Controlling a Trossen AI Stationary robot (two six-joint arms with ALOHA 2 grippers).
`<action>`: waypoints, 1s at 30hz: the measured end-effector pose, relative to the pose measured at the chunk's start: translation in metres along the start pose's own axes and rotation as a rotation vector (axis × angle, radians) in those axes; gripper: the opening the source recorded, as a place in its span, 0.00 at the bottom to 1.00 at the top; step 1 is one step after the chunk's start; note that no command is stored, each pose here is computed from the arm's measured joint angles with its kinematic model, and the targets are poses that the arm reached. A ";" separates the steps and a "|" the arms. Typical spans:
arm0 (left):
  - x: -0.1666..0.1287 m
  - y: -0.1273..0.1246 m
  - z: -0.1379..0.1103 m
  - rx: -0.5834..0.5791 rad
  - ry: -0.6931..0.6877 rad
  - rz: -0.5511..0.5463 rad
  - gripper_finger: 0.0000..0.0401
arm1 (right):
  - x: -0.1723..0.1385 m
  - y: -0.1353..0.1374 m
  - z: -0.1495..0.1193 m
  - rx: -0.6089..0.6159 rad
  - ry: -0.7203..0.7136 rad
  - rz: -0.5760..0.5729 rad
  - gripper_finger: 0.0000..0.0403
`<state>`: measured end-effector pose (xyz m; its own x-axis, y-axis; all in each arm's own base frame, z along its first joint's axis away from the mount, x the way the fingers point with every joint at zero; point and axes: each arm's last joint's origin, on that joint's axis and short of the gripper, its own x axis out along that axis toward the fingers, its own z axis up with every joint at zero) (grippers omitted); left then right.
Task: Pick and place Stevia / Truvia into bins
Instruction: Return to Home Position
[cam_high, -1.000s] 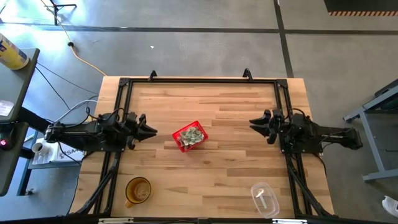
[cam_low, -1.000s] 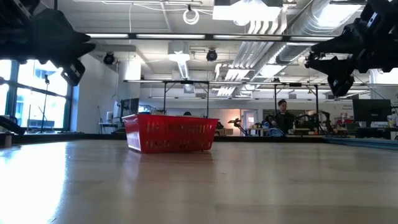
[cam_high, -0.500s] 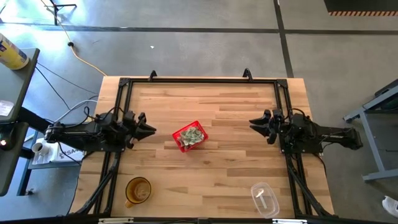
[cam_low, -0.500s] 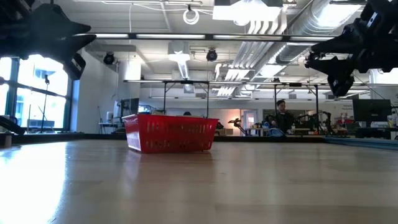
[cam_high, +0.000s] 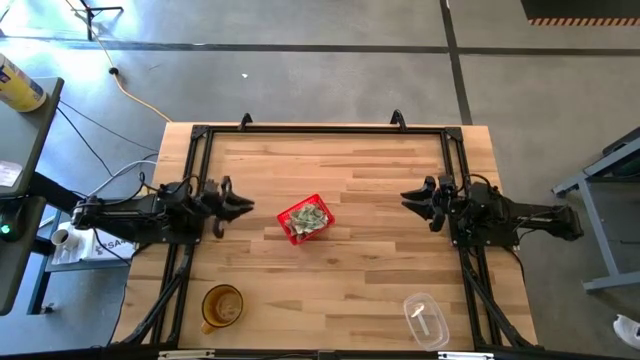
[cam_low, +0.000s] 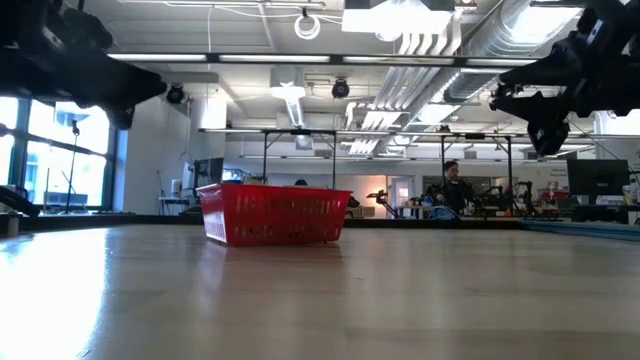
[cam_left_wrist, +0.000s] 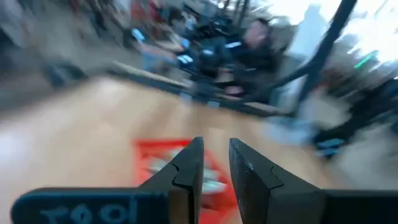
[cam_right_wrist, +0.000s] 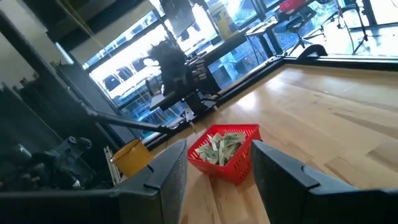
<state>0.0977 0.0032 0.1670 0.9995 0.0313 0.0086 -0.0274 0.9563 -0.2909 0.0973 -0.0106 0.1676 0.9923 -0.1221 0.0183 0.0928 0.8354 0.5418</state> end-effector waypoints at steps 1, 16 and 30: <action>0.000 0.001 0.001 0.098 -0.015 0.030 0.28 | 0.000 0.000 0.000 0.023 -0.007 -0.010 0.42; -0.001 -0.001 0.006 0.335 -0.052 0.016 0.28 | 0.000 0.001 0.004 -0.701 -0.048 -0.034 0.41; -0.001 -0.001 0.007 0.335 -0.050 0.021 0.28 | 0.000 0.002 -0.001 -0.662 0.024 0.083 0.42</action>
<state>0.0967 0.0039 0.1739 0.9968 0.0583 0.0554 -0.0605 0.9974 0.0385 0.0979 -0.0088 0.1676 0.9992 -0.0376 0.0146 0.0387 0.9951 -0.0908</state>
